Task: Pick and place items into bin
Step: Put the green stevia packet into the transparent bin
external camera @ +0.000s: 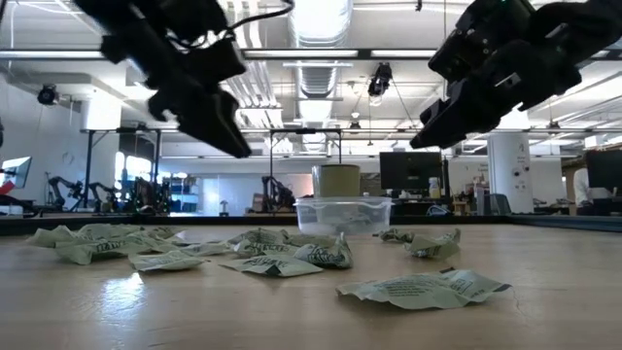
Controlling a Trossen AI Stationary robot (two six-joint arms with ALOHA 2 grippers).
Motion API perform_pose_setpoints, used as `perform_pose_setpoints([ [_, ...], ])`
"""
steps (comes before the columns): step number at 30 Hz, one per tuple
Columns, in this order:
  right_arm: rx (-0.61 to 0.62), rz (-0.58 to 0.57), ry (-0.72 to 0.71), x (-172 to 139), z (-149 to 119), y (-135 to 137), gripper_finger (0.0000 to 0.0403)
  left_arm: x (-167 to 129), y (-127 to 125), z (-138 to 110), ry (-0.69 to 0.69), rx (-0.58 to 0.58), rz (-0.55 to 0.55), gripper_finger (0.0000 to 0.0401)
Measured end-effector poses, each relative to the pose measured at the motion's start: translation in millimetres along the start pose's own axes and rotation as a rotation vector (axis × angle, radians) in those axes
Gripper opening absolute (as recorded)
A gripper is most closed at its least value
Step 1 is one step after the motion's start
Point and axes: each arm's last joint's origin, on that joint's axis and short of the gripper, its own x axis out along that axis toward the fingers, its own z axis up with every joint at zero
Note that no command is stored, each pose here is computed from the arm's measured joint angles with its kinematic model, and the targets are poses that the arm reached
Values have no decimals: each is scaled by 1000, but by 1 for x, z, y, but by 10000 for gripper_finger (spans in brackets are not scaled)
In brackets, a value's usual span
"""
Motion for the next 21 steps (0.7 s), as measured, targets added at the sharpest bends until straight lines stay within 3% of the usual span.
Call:
perform_pose_setpoints([
  [4,-11,14,10,13,-4,4,104,-9,-2,-15,-42,-8,8,169],
  [21,73,-3,261,74,-25,-7,173,-38,0,-21,-151,-13,59,169],
])
